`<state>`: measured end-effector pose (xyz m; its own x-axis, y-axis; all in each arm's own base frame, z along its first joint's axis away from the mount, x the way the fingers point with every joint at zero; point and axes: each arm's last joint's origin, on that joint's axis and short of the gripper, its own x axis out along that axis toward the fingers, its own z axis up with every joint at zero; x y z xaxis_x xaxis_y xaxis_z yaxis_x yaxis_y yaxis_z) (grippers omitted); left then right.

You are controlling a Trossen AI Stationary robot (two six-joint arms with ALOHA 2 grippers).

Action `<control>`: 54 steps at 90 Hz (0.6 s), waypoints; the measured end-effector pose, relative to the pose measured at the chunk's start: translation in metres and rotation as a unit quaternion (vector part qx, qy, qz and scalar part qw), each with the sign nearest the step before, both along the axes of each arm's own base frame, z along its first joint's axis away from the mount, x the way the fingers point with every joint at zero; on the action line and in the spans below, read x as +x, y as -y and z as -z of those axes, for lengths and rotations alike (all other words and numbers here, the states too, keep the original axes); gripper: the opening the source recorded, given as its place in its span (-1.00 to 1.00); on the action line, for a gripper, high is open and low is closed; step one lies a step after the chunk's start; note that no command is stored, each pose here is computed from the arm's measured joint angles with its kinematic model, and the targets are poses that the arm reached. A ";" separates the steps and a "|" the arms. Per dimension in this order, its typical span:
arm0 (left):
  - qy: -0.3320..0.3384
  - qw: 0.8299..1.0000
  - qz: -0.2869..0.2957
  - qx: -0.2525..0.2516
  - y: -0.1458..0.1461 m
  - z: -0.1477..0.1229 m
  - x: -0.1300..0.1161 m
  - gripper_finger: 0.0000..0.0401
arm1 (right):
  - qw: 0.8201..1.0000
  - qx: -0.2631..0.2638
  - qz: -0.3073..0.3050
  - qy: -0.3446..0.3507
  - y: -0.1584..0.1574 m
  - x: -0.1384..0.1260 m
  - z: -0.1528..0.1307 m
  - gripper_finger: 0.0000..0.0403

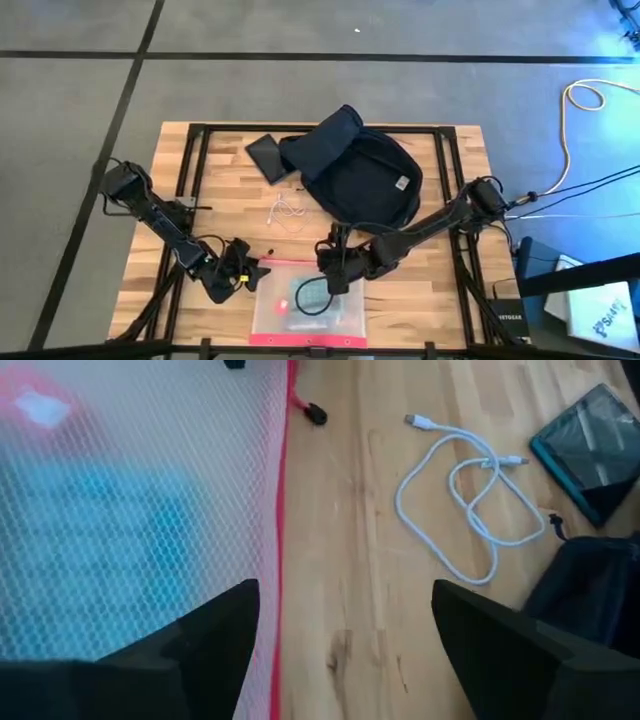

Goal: Unpack backpack
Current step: Close the transparent zip bag

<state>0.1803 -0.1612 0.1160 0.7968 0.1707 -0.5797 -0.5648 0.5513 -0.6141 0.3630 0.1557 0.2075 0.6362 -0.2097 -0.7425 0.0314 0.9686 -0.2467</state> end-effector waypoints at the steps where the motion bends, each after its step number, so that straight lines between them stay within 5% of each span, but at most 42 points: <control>1: 0.000 1.000 0.000 0.001 0.000 0.000 0.000 0.17 | 1.000 0.001 0.000 0.001 0.000 0.000 0.000 0.39; 13: 0.015 1.000 0.005 0.013 0.003 -0.002 -0.001 -0.01 | 1.000 0.002 0.000 0.004 0.000 0.001 0.000 0.39; 39: 0.036 0.998 0.030 0.035 0.008 -0.006 0.000 -0.89 | 1.000 0.002 0.000 0.003 0.000 0.001 0.000 0.39; 54: 0.052 0.996 0.040 0.067 0.007 -0.016 -0.002 -0.99 | 1.000 0.003 0.000 0.005 0.000 0.001 -0.001 0.39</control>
